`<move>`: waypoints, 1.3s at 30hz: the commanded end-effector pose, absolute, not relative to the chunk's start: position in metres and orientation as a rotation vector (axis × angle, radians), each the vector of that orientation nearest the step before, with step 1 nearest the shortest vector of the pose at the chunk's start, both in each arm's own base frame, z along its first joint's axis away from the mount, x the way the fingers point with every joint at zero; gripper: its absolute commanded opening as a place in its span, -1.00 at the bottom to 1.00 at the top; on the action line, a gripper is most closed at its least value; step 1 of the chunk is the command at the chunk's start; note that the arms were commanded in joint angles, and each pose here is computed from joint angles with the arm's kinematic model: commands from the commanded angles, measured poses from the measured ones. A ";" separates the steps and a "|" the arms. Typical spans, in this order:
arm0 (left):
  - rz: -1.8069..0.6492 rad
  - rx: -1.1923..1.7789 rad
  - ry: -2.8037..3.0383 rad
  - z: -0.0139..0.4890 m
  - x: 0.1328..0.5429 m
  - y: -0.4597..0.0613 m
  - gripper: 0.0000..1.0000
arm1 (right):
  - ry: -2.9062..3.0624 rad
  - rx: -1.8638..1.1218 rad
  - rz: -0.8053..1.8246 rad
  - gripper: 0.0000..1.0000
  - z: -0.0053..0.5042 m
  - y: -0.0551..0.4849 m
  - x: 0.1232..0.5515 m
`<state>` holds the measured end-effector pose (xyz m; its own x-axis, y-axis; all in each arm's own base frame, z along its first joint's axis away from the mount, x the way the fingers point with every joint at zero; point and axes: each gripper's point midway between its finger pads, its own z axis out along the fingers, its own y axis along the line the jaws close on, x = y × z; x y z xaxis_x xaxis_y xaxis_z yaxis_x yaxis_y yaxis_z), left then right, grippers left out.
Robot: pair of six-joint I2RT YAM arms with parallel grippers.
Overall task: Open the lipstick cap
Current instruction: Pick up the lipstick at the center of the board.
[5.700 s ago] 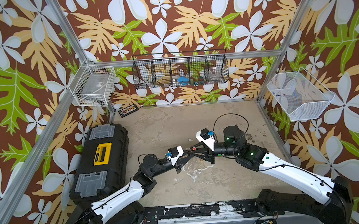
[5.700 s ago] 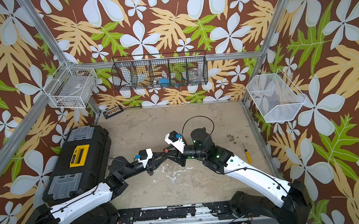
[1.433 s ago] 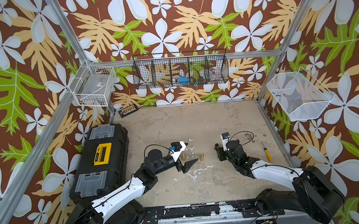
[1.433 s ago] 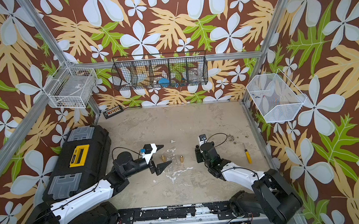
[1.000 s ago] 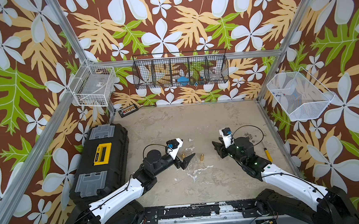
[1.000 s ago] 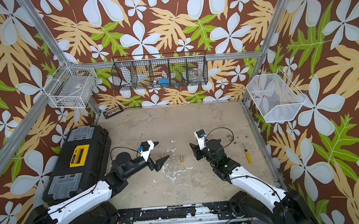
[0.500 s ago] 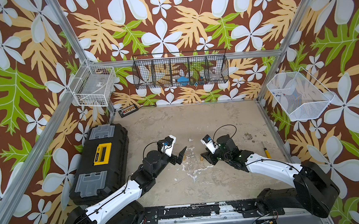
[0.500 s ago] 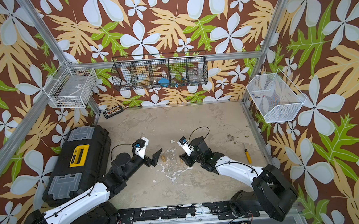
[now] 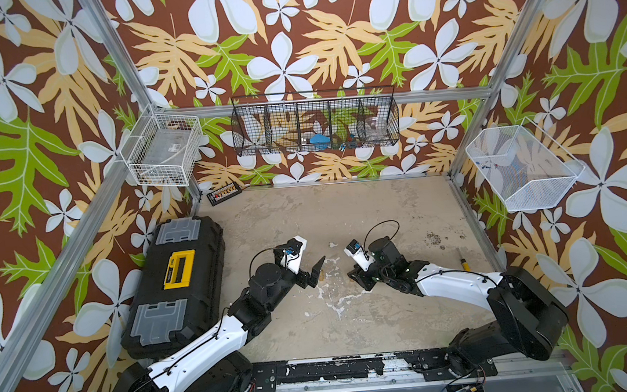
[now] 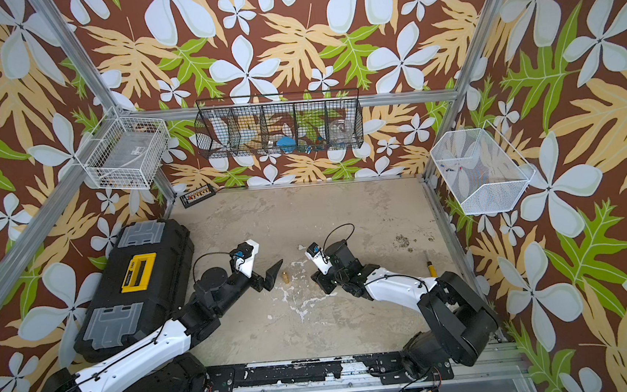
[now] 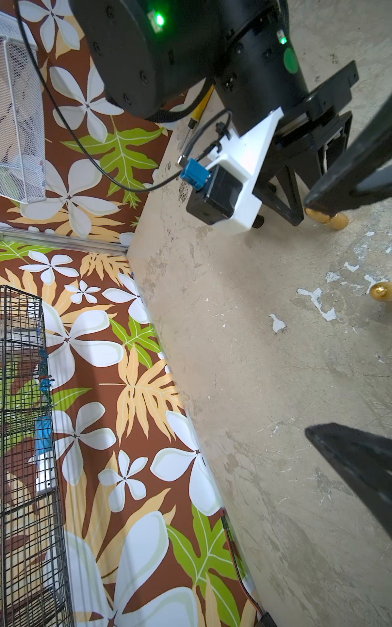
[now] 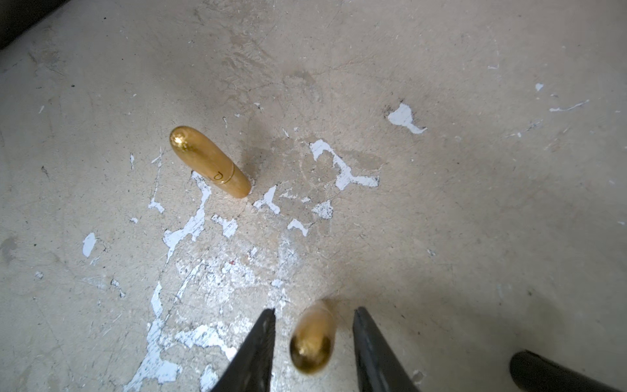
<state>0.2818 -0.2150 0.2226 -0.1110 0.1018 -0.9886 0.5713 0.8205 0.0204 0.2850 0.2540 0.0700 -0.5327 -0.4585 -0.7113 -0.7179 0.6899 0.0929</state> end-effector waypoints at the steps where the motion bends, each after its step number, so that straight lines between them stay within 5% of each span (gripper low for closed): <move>1: -0.435 0.526 1.642 0.228 0.282 -0.215 0.96 | 2.224 -0.888 0.518 -0.24 0.070 0.258 0.286; 17: -0.445 0.526 1.644 0.227 0.282 -0.216 0.97 | 2.197 -0.899 0.537 -0.57 0.079 0.261 0.285; 27: -0.563 0.639 1.600 0.227 0.267 -0.236 0.95 | 2.061 -0.831 0.632 -0.57 0.165 0.268 0.287; 39: -0.832 0.908 1.488 0.225 0.229 -0.279 0.69 | 1.897 -0.846 0.789 -0.59 0.251 0.278 0.273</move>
<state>0.2396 -0.2686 0.2164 -0.0954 0.0936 -0.9910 0.8444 0.5348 -0.0308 0.2830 0.2748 0.2458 -0.3759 -0.2356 -0.8962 -0.7777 0.6060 0.1669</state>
